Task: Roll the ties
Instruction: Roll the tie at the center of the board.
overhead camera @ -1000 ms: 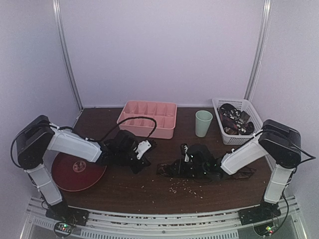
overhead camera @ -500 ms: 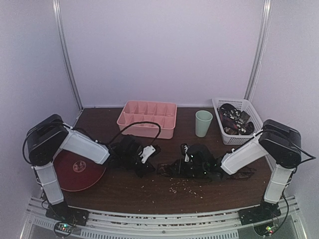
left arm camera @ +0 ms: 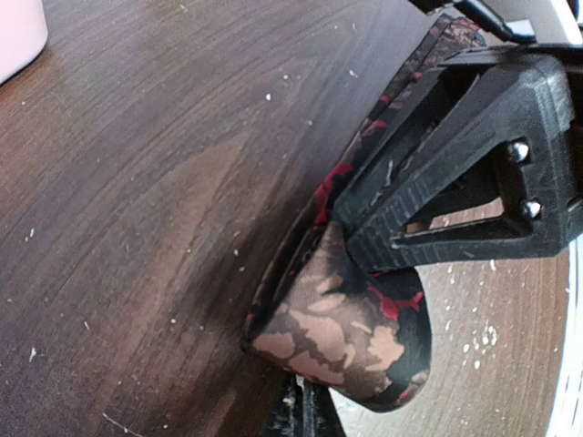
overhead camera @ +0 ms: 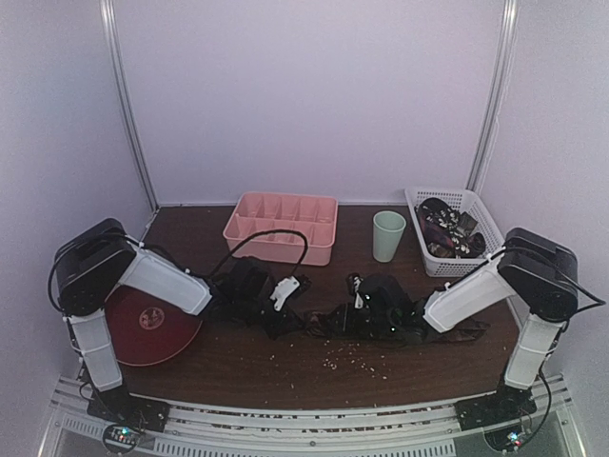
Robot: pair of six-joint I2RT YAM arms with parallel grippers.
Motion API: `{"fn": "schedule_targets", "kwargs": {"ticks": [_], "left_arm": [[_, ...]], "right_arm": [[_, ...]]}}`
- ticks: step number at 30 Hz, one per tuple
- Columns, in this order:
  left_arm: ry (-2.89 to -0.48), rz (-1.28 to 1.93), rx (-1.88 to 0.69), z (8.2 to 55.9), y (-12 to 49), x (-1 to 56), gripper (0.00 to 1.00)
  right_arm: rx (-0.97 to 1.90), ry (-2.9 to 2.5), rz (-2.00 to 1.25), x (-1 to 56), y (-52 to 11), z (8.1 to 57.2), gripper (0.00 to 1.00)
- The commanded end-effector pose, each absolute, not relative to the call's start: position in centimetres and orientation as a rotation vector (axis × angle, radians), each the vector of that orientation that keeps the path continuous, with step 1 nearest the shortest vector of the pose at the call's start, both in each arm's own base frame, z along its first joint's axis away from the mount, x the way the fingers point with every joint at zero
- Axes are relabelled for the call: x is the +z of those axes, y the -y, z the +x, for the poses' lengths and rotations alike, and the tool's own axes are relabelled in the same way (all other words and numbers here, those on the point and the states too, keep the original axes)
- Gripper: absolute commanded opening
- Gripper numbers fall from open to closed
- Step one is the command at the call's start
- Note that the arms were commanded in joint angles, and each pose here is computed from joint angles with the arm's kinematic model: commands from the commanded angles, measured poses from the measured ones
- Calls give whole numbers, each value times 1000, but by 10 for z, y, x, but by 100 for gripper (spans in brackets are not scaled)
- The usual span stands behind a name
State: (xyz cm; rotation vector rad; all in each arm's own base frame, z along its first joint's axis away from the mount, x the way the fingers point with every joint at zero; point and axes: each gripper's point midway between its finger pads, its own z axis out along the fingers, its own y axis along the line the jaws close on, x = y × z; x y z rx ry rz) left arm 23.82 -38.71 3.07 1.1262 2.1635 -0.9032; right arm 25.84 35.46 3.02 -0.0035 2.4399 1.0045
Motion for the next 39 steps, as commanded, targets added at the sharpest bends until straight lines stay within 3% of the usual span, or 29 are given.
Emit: {"fn": "schedule_targets", "kwargs": {"ticks": [1,34,39], "left_arm": [[-2048,1115,-1008,241,410,58,0],[-2031,1199,-963,236,430,62,0],[-2049,1188,-953,239,431,62,8]], "right_arm": [[896,-2496,-8,15,-336,254,27],[916,-2433,12,26,-321,252,26],[887,-2435,21,26,-316,253,26]]}}
